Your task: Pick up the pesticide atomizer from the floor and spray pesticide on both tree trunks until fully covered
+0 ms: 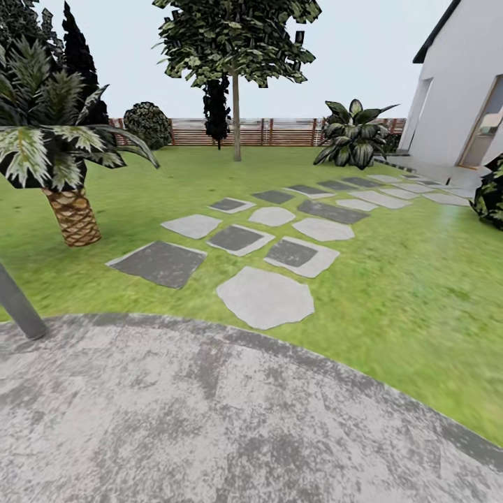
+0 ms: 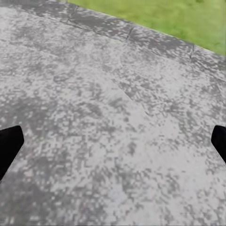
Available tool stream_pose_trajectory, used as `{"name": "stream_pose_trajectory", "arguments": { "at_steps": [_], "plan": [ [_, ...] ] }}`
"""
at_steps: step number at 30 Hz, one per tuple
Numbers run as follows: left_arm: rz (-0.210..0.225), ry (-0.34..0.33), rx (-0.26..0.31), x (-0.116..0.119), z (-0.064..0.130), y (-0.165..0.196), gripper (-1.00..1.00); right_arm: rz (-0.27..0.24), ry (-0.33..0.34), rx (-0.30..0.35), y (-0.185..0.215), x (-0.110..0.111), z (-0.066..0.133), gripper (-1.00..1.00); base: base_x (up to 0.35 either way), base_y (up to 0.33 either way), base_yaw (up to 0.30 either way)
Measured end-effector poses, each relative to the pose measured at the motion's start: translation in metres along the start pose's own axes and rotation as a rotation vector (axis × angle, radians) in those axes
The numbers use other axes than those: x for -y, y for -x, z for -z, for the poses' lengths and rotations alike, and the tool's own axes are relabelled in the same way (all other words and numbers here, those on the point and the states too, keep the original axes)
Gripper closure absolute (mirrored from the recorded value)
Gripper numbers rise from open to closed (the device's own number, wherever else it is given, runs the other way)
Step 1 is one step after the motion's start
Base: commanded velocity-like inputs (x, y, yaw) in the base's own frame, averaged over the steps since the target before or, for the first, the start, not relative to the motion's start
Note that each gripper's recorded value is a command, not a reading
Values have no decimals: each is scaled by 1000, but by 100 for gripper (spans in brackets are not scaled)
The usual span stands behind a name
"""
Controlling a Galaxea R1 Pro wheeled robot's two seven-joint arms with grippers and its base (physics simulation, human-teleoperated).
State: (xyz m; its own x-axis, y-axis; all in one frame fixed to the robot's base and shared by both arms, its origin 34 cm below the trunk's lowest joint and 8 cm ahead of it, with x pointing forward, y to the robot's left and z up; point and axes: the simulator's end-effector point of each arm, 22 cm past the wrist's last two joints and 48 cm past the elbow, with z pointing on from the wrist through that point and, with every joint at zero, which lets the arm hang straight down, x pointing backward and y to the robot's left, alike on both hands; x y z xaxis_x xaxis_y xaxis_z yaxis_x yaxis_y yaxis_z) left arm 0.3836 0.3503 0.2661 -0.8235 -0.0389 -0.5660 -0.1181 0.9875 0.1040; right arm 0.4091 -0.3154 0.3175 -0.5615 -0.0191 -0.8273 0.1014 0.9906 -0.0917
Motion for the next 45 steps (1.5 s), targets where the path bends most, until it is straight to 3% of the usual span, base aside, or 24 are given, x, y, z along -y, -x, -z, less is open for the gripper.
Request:
{"name": "stream_pose_trajectory", "arguments": {
  "at_steps": [22,45],
  "plan": [
    [1,1,0,0,0,0,-100,6,7,-6,-2,-1,1,-100,339,0,-216],
    [1,3,-1,-1,0,0,-100,8,11,-7,-3,-2,1,-100,339,0,-8]
  ]
}}
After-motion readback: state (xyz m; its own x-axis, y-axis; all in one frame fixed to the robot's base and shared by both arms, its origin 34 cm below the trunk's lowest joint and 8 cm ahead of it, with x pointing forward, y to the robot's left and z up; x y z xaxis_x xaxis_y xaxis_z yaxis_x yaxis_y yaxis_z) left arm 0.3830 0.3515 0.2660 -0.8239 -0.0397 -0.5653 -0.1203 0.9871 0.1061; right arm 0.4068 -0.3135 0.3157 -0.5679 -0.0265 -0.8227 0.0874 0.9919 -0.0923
